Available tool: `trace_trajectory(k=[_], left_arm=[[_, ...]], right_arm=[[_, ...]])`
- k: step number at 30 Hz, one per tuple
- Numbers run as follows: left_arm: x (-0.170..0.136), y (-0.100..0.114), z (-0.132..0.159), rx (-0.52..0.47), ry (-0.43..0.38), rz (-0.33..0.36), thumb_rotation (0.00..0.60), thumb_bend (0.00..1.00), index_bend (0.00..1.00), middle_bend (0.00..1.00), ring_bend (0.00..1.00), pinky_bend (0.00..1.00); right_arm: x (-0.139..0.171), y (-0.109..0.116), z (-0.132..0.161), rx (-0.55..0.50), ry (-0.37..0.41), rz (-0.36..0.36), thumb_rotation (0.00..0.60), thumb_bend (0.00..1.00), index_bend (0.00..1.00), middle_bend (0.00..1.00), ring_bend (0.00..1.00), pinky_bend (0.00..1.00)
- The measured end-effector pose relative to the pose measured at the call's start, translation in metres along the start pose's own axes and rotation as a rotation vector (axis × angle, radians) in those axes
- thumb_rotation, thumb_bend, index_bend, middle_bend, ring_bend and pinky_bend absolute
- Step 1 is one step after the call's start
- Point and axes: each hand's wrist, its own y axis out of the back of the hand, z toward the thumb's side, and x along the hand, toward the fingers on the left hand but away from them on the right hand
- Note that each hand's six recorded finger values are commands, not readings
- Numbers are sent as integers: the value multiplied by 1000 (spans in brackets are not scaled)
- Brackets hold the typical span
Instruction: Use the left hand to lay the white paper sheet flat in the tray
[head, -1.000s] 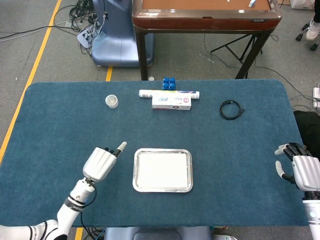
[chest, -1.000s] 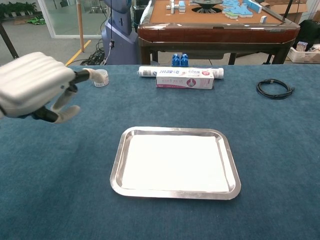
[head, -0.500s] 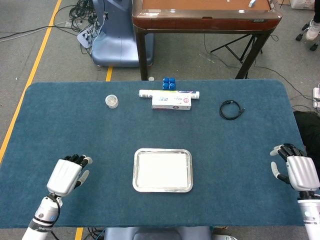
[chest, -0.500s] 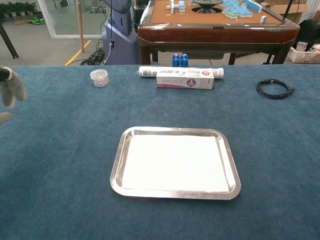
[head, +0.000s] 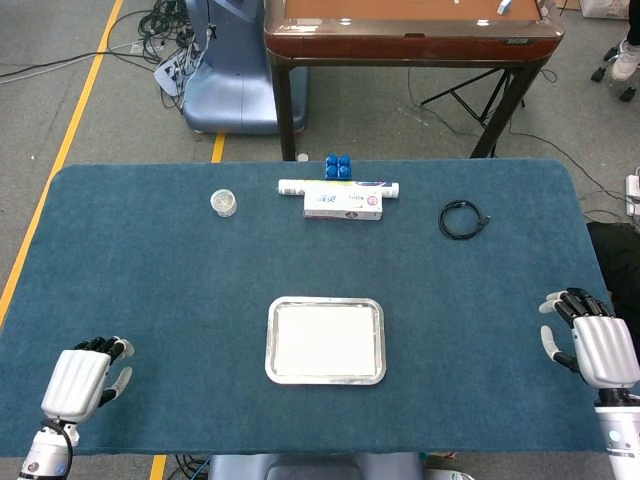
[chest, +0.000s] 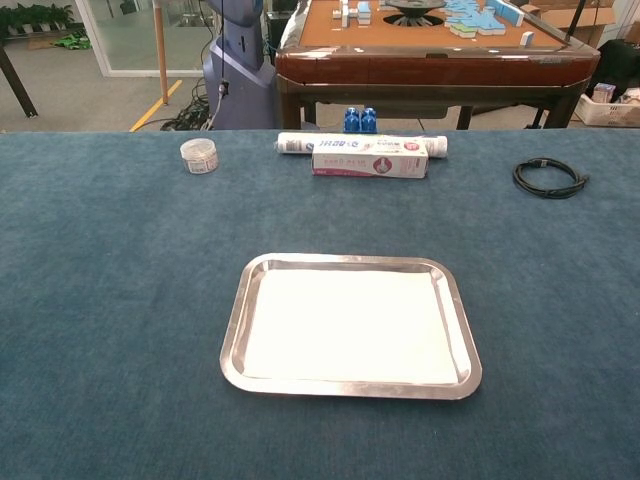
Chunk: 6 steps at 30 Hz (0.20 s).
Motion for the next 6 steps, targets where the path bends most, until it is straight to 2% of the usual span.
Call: trace_trajectory(k=[6], left_arm=[[0,-3,-5,-13,7,-4,600,321,433,508,444,543]], right_arm=[[-1,0,0,-1,1,3,600,451,414,334,193,289]])
